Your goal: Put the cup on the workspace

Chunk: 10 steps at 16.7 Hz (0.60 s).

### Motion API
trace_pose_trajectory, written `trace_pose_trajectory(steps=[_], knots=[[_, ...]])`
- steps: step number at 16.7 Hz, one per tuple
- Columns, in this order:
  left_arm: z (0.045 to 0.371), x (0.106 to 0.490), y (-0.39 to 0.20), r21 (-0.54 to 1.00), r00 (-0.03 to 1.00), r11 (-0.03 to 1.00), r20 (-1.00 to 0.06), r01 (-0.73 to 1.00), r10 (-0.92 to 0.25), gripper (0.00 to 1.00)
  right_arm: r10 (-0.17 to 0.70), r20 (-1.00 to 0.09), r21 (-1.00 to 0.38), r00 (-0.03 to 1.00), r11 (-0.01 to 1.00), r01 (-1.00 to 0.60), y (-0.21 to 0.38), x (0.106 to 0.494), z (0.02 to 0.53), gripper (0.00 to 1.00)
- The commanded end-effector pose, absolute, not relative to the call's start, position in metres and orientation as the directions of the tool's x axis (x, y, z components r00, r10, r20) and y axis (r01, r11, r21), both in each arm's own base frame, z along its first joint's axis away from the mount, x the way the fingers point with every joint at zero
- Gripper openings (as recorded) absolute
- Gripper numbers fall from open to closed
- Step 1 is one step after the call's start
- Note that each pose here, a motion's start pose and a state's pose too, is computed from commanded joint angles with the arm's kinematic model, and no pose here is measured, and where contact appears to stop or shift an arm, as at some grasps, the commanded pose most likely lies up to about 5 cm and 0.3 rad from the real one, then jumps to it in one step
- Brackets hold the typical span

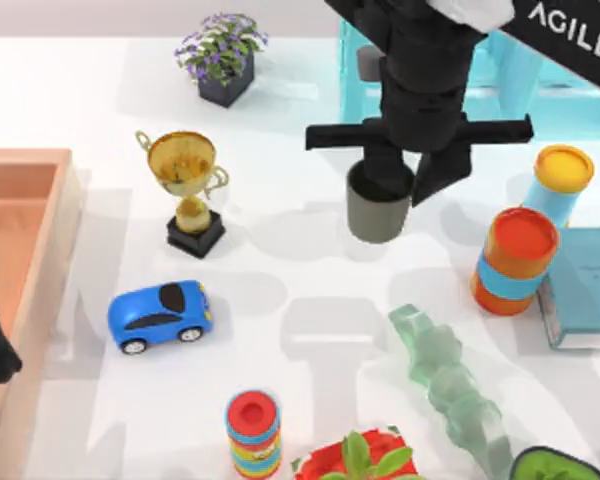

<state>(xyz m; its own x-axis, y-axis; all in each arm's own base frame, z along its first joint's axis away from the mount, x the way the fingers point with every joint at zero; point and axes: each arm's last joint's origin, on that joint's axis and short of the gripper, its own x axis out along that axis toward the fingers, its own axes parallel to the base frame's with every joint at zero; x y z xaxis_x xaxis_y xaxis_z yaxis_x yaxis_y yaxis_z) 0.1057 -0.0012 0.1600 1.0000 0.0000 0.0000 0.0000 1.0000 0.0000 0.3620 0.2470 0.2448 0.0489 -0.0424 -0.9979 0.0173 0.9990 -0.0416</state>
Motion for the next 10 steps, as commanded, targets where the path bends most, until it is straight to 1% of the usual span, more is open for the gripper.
trace_pose_trajectory(steps=[7, 10], knots=[[0.16, 0.106, -0.001, 0.0, 1.0, 1.0, 0.0, 0.0, 0.0, 1.0, -0.043, -0.998, -0.042, 0.052, 0.999, 0.009, 0.255, 0.362, 0.189, 0.0], [0.16, 0.106, -0.001, 0.0, 1.0, 1.0, 0.0, 0.0, 0.0, 1.0, -0.045, -0.998, -0.045, 0.051, 0.999, 0.011, 0.255, 0.362, 0.185, 0.0]])
